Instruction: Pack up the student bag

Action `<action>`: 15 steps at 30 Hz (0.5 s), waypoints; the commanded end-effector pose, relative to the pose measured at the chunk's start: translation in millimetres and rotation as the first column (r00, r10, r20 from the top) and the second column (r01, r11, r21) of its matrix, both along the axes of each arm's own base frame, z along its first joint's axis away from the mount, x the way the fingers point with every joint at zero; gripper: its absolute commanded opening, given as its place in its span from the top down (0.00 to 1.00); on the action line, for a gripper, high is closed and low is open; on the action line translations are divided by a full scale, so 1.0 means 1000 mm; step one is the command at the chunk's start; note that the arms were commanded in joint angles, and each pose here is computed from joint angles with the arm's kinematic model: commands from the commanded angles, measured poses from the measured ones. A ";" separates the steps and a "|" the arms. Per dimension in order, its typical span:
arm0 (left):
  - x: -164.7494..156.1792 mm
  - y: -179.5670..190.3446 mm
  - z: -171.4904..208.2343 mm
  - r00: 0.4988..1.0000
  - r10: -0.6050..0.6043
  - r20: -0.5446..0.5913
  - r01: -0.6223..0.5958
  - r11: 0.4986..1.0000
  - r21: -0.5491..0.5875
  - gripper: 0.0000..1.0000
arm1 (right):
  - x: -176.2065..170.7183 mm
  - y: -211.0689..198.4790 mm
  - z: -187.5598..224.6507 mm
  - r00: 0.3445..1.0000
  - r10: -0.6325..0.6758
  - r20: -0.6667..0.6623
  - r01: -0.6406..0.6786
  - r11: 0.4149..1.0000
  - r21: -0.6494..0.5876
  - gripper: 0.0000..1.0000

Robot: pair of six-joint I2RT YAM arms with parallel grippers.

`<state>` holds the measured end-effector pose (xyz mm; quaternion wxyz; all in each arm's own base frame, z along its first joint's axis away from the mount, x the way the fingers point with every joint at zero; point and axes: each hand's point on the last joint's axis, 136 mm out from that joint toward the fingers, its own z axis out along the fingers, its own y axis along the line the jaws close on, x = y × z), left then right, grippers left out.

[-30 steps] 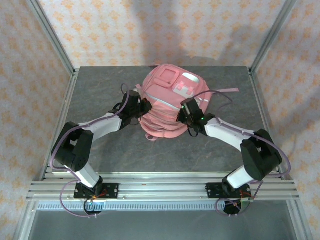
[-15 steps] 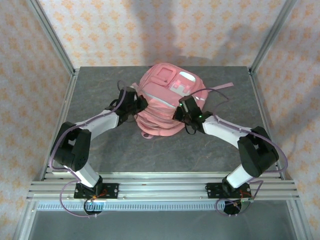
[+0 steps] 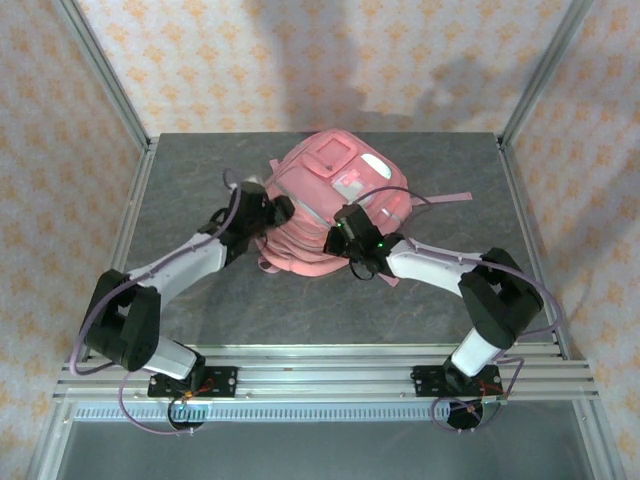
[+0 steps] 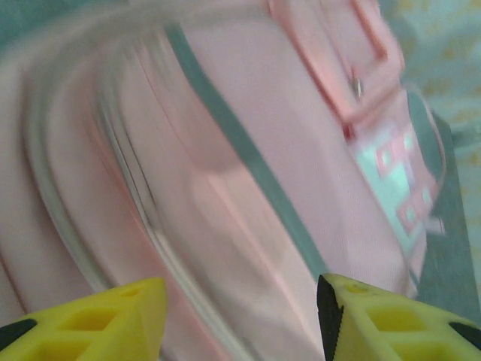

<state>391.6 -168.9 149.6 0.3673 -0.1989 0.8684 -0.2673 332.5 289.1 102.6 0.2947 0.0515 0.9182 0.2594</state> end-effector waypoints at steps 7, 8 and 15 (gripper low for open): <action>-0.006 -0.041 -0.027 0.999 0.016 -0.034 -0.018 0.998 -0.059 0.43 | 0.004 0.009 0.010 1.000 0.005 0.026 -0.006 1.000 0.023 1.00; -0.003 -0.040 -0.030 0.999 0.028 -0.037 -0.029 0.998 -0.047 0.48 | 0.004 0.008 0.010 1.000 0.006 0.026 -0.007 1.000 0.022 1.00; 0.008 -0.016 -0.039 0.995 0.094 -0.037 -0.093 0.995 0.021 1.00 | 0.017 -0.026 0.009 0.995 -0.090 0.041 0.093 0.993 -0.072 1.00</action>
